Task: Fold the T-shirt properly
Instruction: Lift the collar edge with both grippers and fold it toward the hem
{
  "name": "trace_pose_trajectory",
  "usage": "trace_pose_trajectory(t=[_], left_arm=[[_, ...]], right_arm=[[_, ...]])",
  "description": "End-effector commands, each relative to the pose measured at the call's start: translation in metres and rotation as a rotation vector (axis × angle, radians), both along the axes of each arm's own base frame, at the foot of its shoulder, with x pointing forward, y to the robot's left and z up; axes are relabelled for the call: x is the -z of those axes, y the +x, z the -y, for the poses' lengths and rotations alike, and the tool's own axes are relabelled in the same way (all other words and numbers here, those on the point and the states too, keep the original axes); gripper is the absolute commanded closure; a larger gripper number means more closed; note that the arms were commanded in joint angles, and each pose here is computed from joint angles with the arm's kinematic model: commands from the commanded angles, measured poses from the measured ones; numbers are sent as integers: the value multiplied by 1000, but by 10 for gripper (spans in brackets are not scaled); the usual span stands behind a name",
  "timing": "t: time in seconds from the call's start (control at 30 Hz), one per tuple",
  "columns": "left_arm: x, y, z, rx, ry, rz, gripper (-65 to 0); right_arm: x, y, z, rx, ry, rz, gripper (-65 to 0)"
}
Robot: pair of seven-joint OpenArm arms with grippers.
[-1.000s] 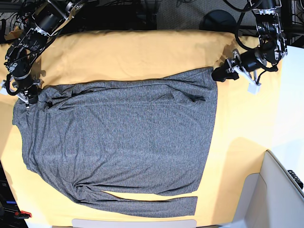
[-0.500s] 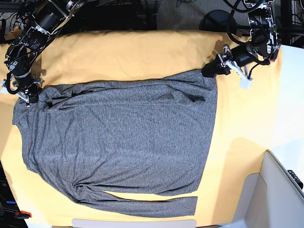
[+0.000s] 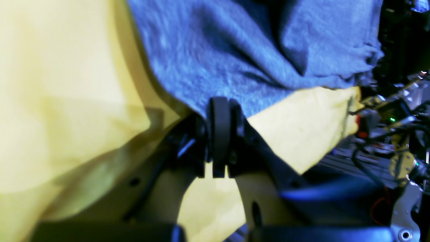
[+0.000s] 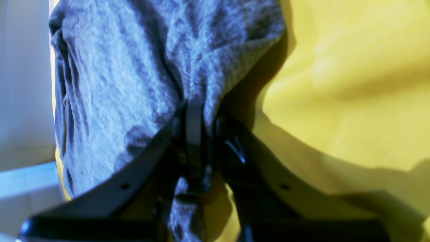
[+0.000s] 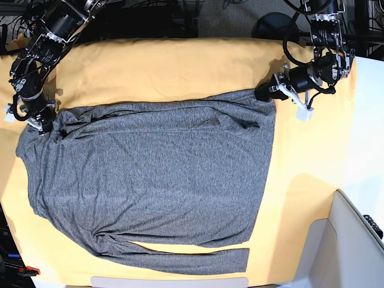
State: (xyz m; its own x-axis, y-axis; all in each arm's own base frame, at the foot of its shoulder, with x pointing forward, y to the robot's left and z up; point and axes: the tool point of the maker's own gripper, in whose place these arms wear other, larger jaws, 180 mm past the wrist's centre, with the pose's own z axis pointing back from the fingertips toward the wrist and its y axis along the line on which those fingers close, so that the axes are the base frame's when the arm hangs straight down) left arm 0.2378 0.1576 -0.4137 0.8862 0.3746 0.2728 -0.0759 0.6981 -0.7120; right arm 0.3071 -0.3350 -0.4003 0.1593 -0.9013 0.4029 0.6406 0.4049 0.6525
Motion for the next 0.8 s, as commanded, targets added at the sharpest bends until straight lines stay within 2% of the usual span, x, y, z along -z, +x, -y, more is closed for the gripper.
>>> trace_pose_trajectory(t=[0.0, 0.17, 0.33, 0.5, 0.6, 0.77], left_arm=[[-9, 7, -6, 1, 11, 37, -6], [-13, 8, -22, 11, 52, 43, -4], [-26, 21, -20, 28, 59, 88, -4], [-47, 31, -11, 64, 71, 161, -4], [-65, 51, -9, 72, 73, 218, -4], [-79, 82, -13, 62, 62, 253, -4]], right_arm=[[10, -7, -9, -40, 19, -58, -38], [8, -6, -8, -127, -54, -102, -38], [0, -7, -1, -139, -89, -100, -38], [-31, 3, 6, -163, -173, -47, -38], [-53, 17, 6, -187, -219, -2, -38], [-80, 50, -8, -224, -235, 74, -38]])
